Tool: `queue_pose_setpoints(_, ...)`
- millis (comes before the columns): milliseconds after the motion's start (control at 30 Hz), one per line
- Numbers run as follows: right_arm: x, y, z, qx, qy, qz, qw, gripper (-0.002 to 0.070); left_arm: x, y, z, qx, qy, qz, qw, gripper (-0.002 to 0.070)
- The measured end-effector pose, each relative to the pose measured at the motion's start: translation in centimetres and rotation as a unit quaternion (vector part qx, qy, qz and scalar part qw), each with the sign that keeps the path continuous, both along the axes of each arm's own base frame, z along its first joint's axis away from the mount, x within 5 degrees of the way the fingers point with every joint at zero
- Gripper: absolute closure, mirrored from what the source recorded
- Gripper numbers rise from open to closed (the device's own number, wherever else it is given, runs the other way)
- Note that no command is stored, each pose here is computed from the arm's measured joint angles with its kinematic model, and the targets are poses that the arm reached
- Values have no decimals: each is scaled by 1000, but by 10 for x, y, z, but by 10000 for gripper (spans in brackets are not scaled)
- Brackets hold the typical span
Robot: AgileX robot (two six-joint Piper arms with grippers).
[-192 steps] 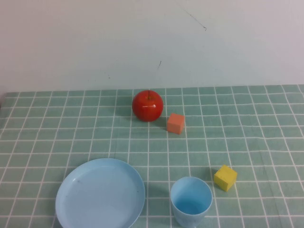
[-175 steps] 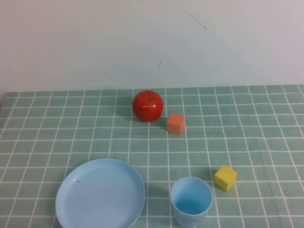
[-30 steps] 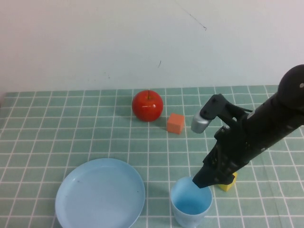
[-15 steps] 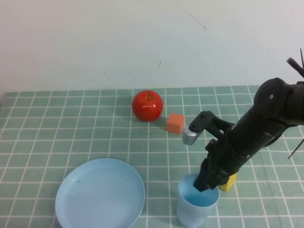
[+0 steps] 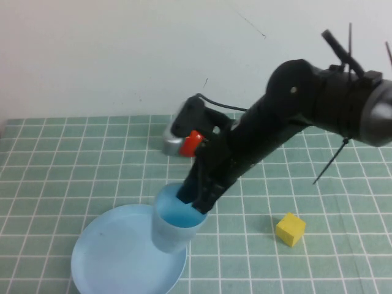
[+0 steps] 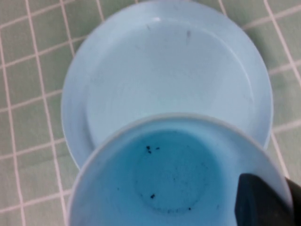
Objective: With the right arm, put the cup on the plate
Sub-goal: Place the cup on the plate
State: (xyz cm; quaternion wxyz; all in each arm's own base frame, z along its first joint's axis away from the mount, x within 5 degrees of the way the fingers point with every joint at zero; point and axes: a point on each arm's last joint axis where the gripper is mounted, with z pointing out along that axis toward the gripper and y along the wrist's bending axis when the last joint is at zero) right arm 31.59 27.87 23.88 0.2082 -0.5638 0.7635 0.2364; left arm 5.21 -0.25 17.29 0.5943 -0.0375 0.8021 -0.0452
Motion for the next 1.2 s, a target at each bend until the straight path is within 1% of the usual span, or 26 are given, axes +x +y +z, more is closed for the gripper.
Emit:
queue_pose_setpoints(67, -3, 21, 2, 10, -15, 16, 1000, 652, 0, 0, 0, 0, 0, 0, 1000, 678)
queue_pose_setpoints(167, -4, 48, -6, 15, -17, 34, 999, 652, 0, 0, 0, 0, 0, 0, 1000, 678)
queue_pose_setpoints(300, 3, 73, -25, 12, -6, 49, 999, 652, 0, 0, 0, 0, 0, 0, 1000, 678)
queue_pose_setpoints(400, 11, 83, -45, -2, 18, 52, 998, 652, 0, 0, 0, 0, 0, 0, 1000, 678)
queue_pose_setpoints(533, 22, 88, -59, -39, 25, 56, 997, 652, 0, 0, 0, 0, 0, 0, 1000, 678)
queue_pose_setpoints(700, 29, 88, -52, -71, 15, 56, 996, 652, 0, 0, 0, 0, 0, 0, 1000, 678)
queue_pose_setpoints(1100, 30, 91, -52, -60, 15, 57, 996, 649, 0, 0, 0, 0, 0, 0, 1000, 678)
queue_pose_setpoints(1200, 30, 93, -51, -50, 14, 53, 997, 605, 0, 0, 0, 0, 0, 0, 1000, 678)
